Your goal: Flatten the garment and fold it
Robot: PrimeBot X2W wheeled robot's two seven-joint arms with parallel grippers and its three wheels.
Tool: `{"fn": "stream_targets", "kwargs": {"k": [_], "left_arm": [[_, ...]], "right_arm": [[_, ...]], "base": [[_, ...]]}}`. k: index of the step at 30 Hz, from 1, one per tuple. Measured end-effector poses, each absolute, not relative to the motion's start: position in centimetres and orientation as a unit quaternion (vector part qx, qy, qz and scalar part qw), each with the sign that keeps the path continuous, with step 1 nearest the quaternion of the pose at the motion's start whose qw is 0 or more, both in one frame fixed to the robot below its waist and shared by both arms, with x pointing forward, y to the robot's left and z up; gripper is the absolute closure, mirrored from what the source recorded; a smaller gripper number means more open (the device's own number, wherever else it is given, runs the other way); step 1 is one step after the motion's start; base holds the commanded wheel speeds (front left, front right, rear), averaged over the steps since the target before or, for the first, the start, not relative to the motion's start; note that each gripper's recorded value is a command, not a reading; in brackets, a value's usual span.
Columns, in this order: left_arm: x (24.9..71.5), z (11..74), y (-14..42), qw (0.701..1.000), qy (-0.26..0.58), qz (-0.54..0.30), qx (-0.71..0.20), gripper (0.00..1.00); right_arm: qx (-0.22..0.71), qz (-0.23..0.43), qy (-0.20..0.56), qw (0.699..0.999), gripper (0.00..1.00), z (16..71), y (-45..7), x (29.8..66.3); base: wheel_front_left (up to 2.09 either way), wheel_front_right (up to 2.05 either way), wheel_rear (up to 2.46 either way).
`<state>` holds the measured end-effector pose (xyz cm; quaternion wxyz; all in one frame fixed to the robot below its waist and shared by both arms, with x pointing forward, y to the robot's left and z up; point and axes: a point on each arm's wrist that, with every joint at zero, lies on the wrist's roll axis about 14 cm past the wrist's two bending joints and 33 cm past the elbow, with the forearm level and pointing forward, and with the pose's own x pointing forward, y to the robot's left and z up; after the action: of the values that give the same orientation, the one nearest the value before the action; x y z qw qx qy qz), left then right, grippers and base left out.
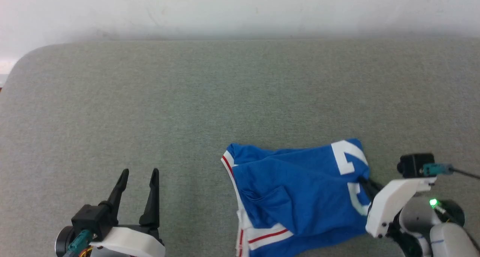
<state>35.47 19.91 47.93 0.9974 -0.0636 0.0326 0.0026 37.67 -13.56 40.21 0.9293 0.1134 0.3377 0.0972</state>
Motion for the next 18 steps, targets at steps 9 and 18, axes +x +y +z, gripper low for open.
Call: {"fn": "stream_targets", "kwargs": {"k": [9,18], "left_arm": [[38.2,48.8,18.3,0.998,0.018,-0.032,-0.053,0.0],[42.9,51.7,16.9,0.997,-0.045,-0.041,-0.052,0.0]], "right_arm": [[0.012,0.05,0.305,0.951,1.0,44.4,-20.1,42.1],[-0.107,-0.031,0.302,0.947,1.0,48.5,-29.7,45.1]], "base": [[0.0,0.0,0.0],[0.0,0.0,0.0]]}}
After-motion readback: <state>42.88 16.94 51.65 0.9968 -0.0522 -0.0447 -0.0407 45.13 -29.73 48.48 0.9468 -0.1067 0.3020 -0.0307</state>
